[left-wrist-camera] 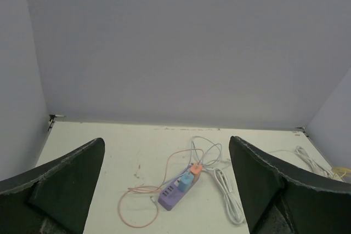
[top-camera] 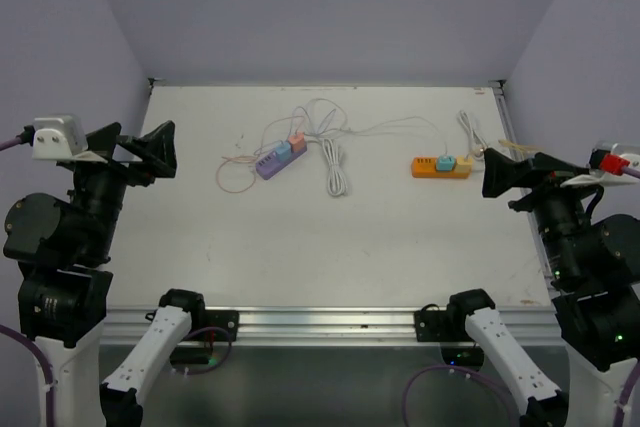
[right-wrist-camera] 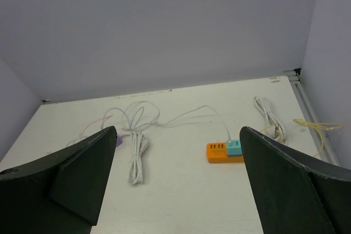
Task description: Pull the plug off the socket
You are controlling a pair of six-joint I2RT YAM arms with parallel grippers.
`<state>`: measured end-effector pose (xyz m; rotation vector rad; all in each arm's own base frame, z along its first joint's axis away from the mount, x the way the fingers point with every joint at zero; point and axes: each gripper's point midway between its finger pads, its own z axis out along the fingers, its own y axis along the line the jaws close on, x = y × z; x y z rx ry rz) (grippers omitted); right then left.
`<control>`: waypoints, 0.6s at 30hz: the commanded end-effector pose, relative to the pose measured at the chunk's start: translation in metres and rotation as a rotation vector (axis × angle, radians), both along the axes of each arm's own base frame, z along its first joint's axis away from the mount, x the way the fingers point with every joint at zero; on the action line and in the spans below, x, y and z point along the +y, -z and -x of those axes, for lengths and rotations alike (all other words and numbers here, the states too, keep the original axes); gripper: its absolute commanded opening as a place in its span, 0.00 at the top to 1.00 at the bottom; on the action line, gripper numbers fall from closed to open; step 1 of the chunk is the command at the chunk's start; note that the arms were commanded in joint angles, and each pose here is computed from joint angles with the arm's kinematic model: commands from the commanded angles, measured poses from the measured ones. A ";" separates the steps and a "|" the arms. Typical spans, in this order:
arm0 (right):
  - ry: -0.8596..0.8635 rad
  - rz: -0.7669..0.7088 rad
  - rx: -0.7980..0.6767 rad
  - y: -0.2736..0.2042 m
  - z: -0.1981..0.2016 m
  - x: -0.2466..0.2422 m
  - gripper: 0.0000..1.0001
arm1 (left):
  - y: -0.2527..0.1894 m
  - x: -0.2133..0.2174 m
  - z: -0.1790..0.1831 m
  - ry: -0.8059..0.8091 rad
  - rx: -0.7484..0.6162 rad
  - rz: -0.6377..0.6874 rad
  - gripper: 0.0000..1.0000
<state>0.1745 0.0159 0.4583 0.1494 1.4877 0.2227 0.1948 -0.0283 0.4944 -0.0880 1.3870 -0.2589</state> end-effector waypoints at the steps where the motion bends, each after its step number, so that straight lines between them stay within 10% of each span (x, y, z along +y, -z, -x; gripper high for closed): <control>1: -0.013 -0.018 -0.023 -0.005 0.002 0.002 0.01 | 0.001 -0.005 -0.002 0.024 -0.003 -0.007 0.00; 11: -0.045 -0.026 0.037 0.008 -0.012 0.012 0.01 | 0.055 -0.024 -0.040 0.097 0.164 -0.076 0.00; 18: -0.095 -0.028 0.164 0.052 -0.028 0.026 0.01 | 0.193 -0.050 -0.095 0.203 0.560 -0.125 0.00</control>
